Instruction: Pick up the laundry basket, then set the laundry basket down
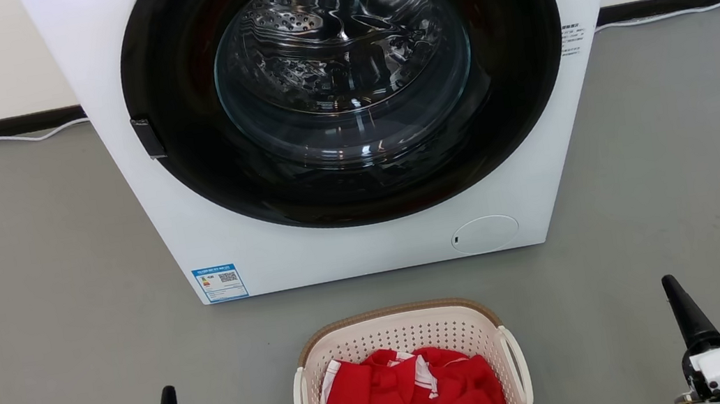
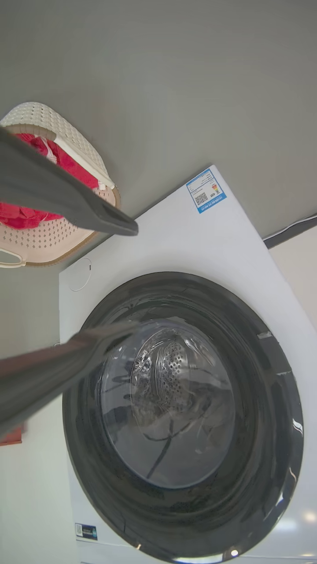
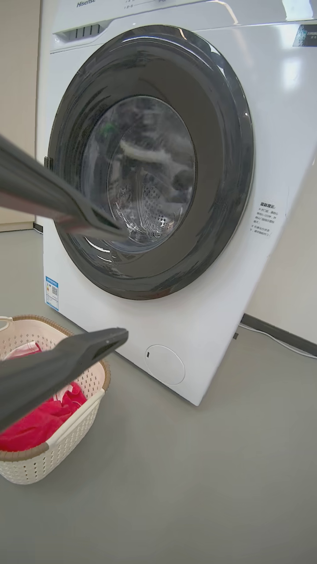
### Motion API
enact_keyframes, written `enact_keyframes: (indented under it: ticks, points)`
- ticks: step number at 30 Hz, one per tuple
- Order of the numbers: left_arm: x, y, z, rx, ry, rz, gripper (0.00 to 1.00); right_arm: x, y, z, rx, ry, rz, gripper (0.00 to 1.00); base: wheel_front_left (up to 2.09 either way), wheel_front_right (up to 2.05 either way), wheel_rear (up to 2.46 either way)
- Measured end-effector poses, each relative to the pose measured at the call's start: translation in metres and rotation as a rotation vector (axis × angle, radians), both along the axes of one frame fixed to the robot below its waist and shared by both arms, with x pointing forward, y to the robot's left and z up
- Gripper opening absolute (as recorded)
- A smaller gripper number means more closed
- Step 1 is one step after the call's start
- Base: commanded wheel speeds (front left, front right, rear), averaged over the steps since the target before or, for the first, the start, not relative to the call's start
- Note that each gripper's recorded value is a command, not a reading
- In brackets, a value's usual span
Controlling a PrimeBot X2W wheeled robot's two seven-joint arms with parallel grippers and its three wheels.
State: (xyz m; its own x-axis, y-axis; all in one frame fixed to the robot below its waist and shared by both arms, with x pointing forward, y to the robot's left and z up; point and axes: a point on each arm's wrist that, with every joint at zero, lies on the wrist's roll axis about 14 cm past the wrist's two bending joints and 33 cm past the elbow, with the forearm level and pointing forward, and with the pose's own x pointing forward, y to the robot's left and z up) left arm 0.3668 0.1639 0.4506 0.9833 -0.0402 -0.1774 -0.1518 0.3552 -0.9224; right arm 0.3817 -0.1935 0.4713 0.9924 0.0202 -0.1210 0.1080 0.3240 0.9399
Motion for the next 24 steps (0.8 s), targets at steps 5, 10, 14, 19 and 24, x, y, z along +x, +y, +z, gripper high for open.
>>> enact_keyframes:
  ticks: [5, 10, 14, 19, 24]
  points:
    - [0.0, -0.007, 0.0, 0.109, -0.005, -0.044, 1.0, 0.0, 0.002, -0.001, -0.091, 0.0, 0.023, 1.0, 0.0, 0.0, 0.0]
    - [0.0, -0.014, -0.003, 0.216, 0.002, -0.081, 1.0, 0.004, 0.008, 0.001, -0.179, -0.007, 0.061, 1.0, 0.0, 0.0, 0.0]
    - [0.001, -0.02, -0.003, 0.299, 0.003, -0.11, 1.0, 0.006, 0.011, 0.002, -0.257, -0.014, 0.086, 1.0, 0.0, 0.0, 0.0]
    - [0.001, -0.024, -0.006, 0.378, 0.003, -0.133, 1.0, 0.005, 0.015, -0.003, -0.339, -0.007, 0.122, 1.0, 0.0, 0.0, 0.0]
    - [-0.002, -0.026, -0.014, 0.461, 0.027, -0.16, 1.0, 0.009, 0.019, -0.002, -0.431, -0.021, 0.153, 1.0, 0.0, 0.0, 0.0]
